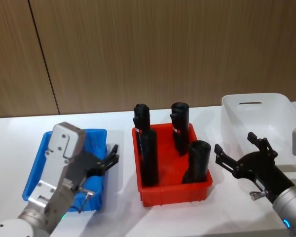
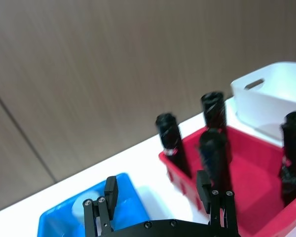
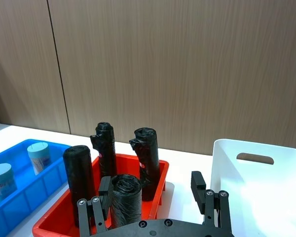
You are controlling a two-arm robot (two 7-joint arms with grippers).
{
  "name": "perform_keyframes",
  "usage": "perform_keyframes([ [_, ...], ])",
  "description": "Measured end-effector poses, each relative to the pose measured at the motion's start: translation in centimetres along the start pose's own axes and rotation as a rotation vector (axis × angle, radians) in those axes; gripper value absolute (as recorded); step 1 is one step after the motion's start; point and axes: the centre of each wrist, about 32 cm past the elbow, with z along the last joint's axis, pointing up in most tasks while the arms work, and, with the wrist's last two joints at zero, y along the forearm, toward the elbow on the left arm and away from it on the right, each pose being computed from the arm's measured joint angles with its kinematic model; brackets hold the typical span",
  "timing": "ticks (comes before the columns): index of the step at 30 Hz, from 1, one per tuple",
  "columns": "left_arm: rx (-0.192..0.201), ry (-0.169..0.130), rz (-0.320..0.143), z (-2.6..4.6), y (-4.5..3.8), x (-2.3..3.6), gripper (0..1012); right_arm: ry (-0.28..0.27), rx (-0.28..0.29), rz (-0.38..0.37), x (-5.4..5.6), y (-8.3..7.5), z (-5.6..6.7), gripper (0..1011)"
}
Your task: Pick the cotton swabs from the blue box and place them into the white box.
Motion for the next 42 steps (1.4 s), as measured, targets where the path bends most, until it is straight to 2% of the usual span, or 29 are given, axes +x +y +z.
perform_keyframes([
  [2, 0.033, 0.007, 0.023, -0.15, 0.32, 0.5, 1004, 0.0, 0.0, 0.0, 0.0, 0.0, 0.0, 1002],
  [3, 0.033, 0.007, 0.023, -0.15, 0.32, 0.5, 1004, 0.0, 0.0, 0.0, 0.0, 0.0, 0.0, 1001],
  [7, 0.083, 0.026, 0.058, -0.4, 0.75, 1.16, 1004, 0.0, 0.0, 0.0, 0.0, 0.0, 0.0, 1002],
  [12, 0.124, 0.047, 0.089, -0.73, 1.11, 1.64, 1004, 0.0, 0.0, 0.0, 0.0, 0.0, 0.0, 1002],
  [16, 0.165, 0.075, 0.12, -1.14, 1.34, 2.03, 1004, 0.0, 0.0, 0.0, 0.0, 0.0, 0.0, 1002],
  [23, 0.216, 0.118, 0.156, -1.9, 1.35, 2.64, 1004, 0.0, 0.0, 0.0, 0.0, 0.0, 0.0, 1002],
  [34, 0.256, 0.179, 0.179, -2.89, 0.32, 3.61, 1004, 0.0, 0.0, 0.0, 0.0, 0.0, 0.0, 1002],
  [42, 0.271, 0.216, 0.171, -3.54, -1.16, 4.36, 1004, 0.0, 0.0, 0.0, 0.0, 0.0, 0.0, 1002],
])
